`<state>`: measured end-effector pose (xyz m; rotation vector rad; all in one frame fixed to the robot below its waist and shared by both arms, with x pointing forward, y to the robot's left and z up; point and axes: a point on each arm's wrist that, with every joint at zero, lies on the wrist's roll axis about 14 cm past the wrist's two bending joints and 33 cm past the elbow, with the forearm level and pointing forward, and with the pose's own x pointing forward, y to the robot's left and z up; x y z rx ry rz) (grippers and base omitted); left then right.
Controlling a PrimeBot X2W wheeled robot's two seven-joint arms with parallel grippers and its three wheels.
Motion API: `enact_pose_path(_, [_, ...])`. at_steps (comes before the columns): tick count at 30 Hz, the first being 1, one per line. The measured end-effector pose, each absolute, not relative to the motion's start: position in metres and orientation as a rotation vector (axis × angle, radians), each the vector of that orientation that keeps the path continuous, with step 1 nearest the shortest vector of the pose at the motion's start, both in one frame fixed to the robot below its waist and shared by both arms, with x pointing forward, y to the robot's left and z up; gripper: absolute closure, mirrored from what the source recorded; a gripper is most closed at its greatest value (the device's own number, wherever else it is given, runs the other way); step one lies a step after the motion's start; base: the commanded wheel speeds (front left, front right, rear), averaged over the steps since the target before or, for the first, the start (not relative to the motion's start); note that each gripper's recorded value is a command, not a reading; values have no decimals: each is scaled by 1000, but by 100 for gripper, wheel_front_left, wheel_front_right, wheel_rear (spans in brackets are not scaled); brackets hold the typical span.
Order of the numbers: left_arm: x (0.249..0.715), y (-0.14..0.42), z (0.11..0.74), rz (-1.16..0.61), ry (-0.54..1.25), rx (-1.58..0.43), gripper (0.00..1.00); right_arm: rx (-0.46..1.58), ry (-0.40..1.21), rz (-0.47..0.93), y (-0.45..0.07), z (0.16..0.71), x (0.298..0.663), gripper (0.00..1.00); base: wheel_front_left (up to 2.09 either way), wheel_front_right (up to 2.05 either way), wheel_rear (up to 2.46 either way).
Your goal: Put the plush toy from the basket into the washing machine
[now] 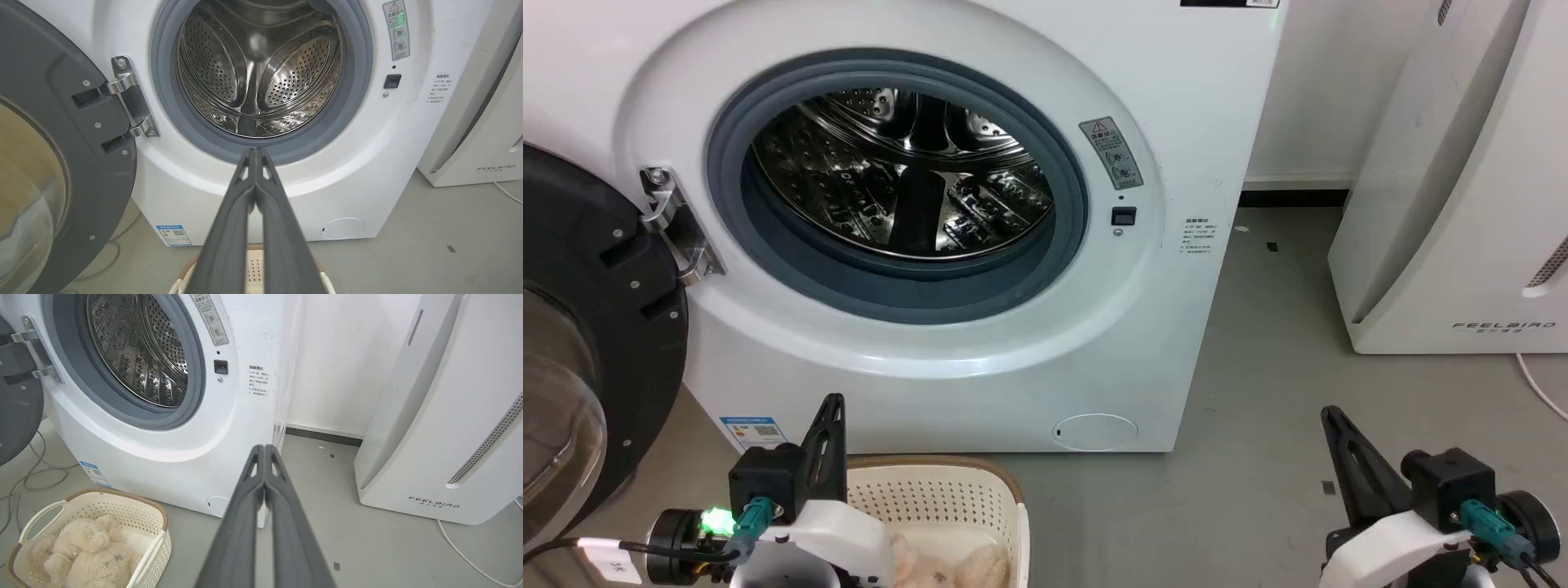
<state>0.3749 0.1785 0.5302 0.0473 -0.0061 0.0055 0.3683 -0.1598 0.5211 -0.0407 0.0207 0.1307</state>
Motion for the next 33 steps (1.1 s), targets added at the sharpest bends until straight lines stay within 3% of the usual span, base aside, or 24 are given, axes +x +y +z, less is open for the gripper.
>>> enact_pose_path(33, [375,179,530,6,-6,47,100,-41,21,131,-160,521,368,100,0,0,0])
